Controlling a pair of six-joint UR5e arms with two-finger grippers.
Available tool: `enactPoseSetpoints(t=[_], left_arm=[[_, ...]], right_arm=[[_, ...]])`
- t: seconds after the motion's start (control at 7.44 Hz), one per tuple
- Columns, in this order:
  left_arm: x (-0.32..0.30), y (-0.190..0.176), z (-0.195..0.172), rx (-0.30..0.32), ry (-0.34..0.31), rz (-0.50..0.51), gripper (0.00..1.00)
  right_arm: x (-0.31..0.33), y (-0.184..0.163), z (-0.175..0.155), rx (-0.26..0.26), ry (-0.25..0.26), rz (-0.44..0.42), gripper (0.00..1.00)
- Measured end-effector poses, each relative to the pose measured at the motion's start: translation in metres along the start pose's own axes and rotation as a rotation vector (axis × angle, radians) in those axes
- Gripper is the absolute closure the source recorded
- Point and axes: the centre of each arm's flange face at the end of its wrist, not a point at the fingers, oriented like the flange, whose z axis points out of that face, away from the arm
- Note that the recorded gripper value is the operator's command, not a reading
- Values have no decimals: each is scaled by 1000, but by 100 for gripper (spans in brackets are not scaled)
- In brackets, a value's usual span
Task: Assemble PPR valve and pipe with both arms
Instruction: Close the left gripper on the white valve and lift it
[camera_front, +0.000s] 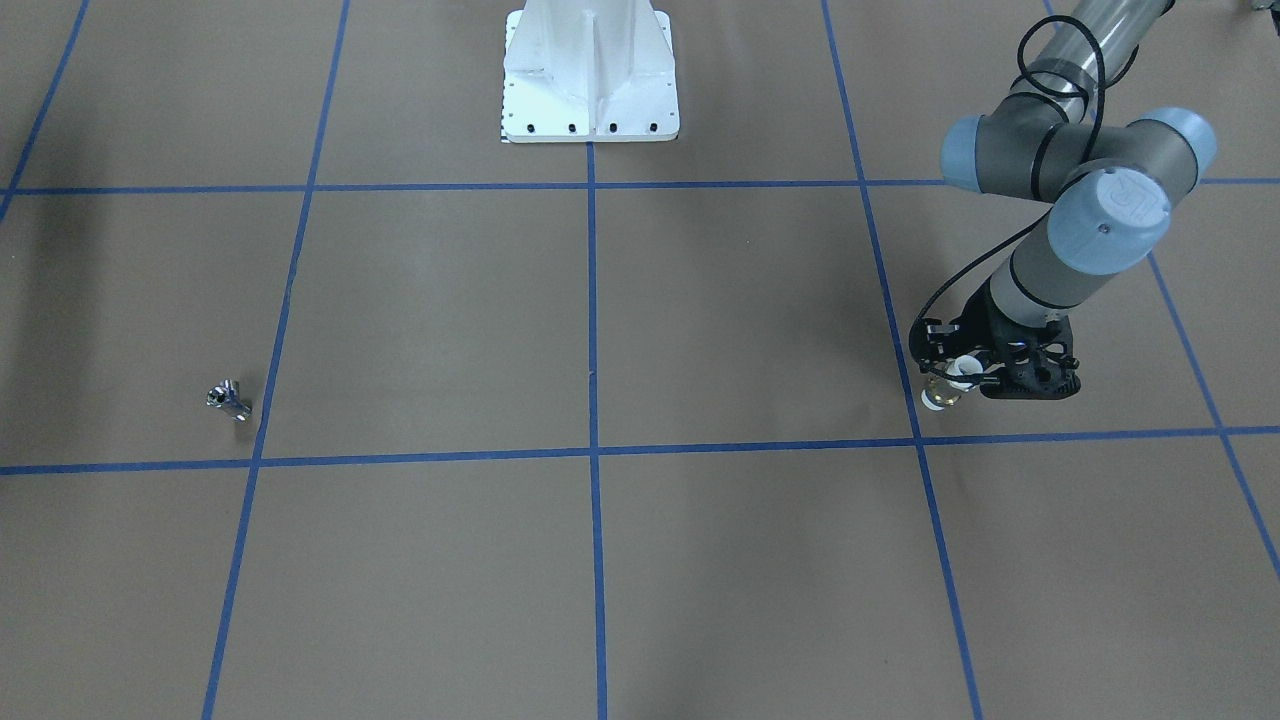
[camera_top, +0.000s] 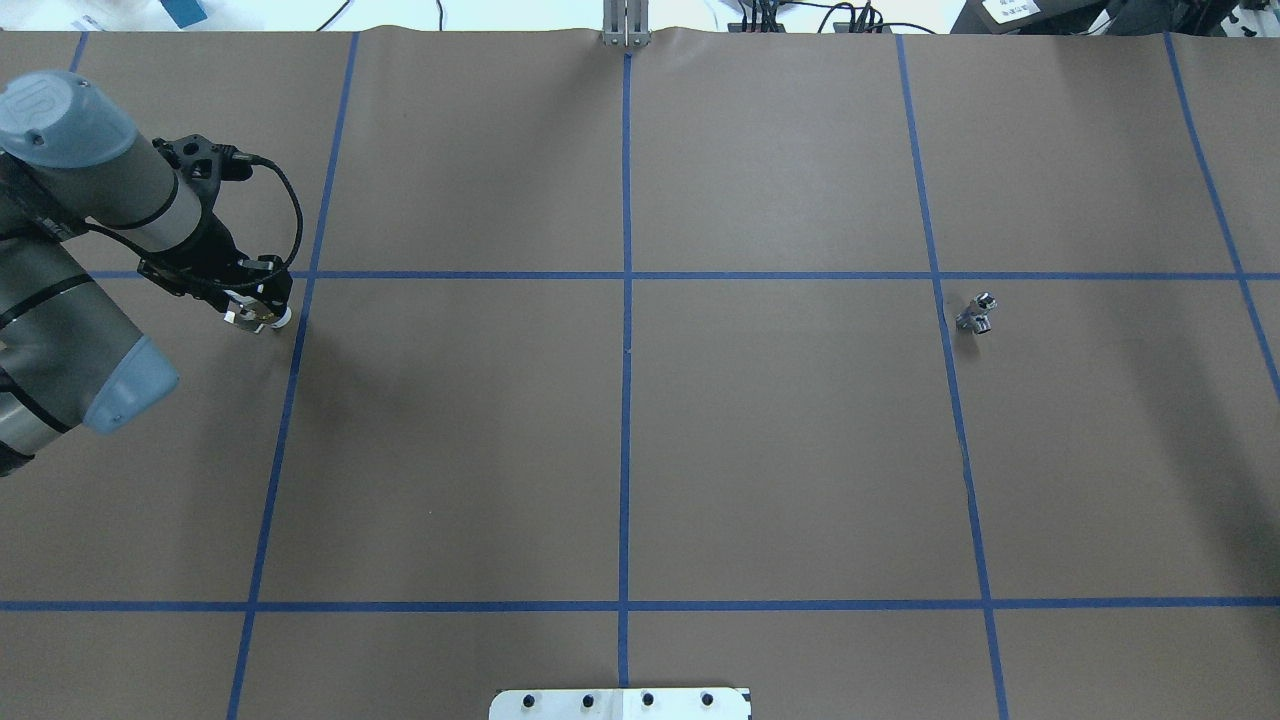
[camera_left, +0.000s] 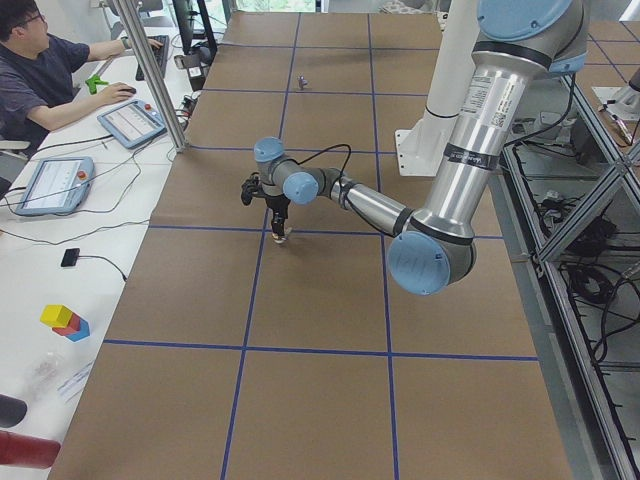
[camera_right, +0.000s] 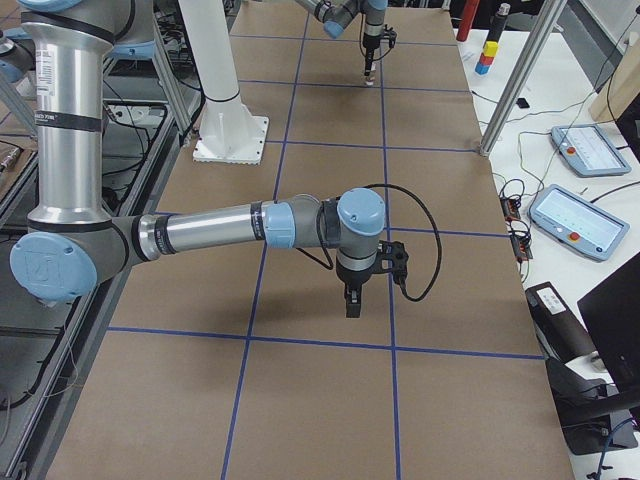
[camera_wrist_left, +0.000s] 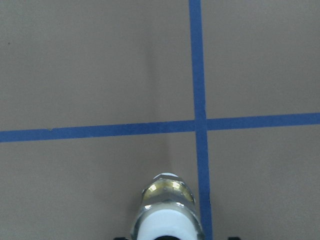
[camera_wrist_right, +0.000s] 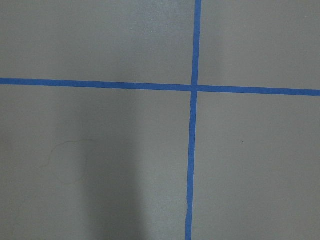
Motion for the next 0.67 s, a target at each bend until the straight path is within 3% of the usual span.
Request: enactPoseSetpoints(t=[0.67], left_arm=[[-3,-2,-2,2,-4,-7,39]], right_arm=[[0,0,0,-1,0,1,0]])
